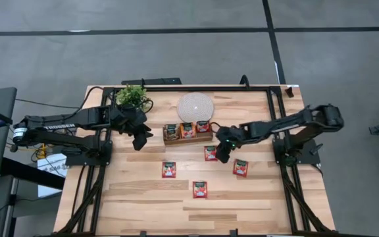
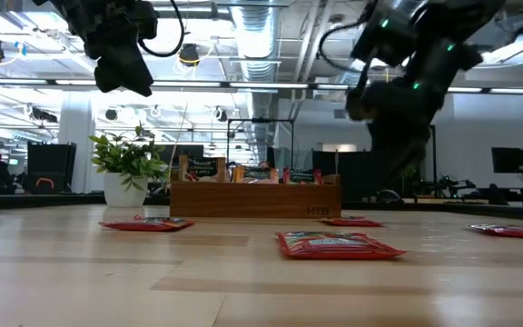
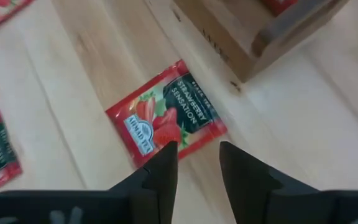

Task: Pick & Place Tea
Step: Put the red tea bag into the right section of the wooden organizer

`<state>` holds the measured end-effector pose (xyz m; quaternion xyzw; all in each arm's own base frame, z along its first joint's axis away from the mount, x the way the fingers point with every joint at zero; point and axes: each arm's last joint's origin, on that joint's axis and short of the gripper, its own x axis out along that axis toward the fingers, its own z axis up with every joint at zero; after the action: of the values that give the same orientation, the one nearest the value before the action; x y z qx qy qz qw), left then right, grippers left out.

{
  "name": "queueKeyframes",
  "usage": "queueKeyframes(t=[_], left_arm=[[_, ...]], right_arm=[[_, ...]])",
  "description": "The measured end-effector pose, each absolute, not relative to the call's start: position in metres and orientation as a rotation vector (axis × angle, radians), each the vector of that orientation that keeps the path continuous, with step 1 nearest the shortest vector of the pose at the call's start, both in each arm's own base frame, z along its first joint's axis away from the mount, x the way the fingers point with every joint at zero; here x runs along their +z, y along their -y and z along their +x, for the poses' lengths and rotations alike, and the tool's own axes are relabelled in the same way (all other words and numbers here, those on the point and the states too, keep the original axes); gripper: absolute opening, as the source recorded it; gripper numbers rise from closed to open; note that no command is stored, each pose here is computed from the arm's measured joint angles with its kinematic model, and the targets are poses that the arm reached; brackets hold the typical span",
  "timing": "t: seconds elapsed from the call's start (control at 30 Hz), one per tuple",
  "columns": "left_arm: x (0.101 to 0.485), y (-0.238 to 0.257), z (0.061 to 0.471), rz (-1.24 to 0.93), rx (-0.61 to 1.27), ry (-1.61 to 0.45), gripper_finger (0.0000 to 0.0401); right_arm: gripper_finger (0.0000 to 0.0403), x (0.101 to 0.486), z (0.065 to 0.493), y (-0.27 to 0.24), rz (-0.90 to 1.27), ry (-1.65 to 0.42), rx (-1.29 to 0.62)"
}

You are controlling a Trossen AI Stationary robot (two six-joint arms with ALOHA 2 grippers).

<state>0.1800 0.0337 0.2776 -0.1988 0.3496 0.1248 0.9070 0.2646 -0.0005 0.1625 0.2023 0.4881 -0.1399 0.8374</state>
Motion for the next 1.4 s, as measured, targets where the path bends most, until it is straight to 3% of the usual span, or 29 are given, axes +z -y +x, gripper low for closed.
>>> queueKeyframes(t=[0.4,1.4], left_arm=[[0.278,-0.034,0.18,-0.406,0.256,-0.724,0.0128],[0.278,-0.034,0.18,-0.404,0.255,-0.724,0.0128]], right_arm=[[0.0155,0.131,0.275,0.022,0.553,-1.108,-0.331],[0.0117,0.13,0.279,0.018,0.527,-1.058,-0.393]])
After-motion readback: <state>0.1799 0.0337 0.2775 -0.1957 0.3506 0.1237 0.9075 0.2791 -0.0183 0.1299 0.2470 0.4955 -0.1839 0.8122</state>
